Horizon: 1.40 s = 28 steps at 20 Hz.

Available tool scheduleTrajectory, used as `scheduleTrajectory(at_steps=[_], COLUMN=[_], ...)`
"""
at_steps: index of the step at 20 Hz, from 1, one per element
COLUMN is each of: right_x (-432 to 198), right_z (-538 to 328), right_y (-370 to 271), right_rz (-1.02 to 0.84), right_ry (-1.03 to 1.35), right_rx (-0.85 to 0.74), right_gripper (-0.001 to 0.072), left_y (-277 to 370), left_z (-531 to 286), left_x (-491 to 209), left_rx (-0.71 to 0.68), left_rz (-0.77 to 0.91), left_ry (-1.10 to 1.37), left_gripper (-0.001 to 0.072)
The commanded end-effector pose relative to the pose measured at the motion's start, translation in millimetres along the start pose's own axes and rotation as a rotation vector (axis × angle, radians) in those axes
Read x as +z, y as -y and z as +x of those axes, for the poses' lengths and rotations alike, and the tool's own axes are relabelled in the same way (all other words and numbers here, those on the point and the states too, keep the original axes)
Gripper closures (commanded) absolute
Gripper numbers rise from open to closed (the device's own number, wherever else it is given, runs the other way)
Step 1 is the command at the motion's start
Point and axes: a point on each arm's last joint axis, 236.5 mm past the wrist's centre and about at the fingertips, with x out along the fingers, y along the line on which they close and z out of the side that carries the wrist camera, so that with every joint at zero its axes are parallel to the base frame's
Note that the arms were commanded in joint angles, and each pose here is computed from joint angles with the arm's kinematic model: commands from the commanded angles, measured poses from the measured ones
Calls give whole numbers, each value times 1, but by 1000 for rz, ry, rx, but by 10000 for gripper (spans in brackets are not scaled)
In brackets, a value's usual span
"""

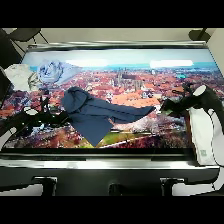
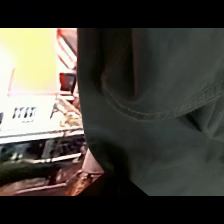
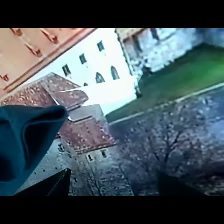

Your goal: Fold the shirts.

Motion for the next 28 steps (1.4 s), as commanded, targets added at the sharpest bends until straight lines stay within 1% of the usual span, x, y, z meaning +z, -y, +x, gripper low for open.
scheduleTrajectory(at_steps=[1,2,4,5,11,13,15,20,21,22,23,24,26,28], right_x=[18,25,33,33,35,32,29,25,24,23,24,24,32,52], right_z=[15,18,26,30,40,45,49,62,65,67,66,63,41,-9], right_y=[-26,-36,-39,-37,-37,-47,-59,-71,-75,-78,-80,-82,-92,-105], right_rz=[-134,-174,-259,-280,-294,-262,-247,-180,-157,-143,-135,-138,-169,-234], right_ry=[86,126,169,167,170,164,155,132,126,123,124,122,156,279], right_rx=[-1,-12,-86,-116,-125,-77,-16,57,81,96,102,109,116,100], right_gripper=[97,98,146,148,158,173,173,176,266,556,668,668,671,671], left_y=[2,3,5,6,10,11,11,12,12,12,12,14,32,72], left_z=[0,-1,-3,-4,-10,-11,-11,-12,-12,-12,-12,-14,-31,-78], left_x=[-3,-4,-5,-4,-2,-1,-1,-1,-1,-2,-4,-5,6,36], left_rx=[-7,-8,-11,-13,-19,-20,-21,-22,-22,-22,-24,-27,-51,-93], left_rz=[-3,-2,2,5,14,16,15,17,17,17,17,26,104,211], left_ry=[-12,-16,-16,-11,4,7,8,10,9,6,-1,-9,28,169], left_gripper=[670,670,670,671,670,670,670,670,670,670,670,671,672,673])
